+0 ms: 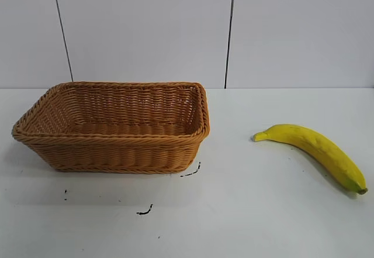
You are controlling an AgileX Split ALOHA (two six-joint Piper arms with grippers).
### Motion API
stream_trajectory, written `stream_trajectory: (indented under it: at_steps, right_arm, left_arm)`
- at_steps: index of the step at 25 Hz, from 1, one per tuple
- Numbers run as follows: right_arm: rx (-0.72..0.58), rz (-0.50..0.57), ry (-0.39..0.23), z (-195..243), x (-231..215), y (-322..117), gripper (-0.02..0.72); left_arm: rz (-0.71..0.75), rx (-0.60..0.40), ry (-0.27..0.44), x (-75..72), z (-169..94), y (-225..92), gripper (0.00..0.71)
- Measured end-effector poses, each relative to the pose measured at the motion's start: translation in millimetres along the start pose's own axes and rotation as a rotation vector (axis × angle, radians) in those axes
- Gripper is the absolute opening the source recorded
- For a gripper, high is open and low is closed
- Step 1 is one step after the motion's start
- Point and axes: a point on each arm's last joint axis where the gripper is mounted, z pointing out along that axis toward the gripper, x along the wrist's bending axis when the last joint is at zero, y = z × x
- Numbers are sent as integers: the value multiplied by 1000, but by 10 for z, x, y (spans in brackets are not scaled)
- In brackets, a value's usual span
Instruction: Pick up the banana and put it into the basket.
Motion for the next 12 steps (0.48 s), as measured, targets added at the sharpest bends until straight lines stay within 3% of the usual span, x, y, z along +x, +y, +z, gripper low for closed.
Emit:
stream_trajectory:
  at_steps: [12]
  right_arm:
    - [15,1,1,14,-2,11,687]
  left_arm:
    - [0,0,0,0,0,0,690]
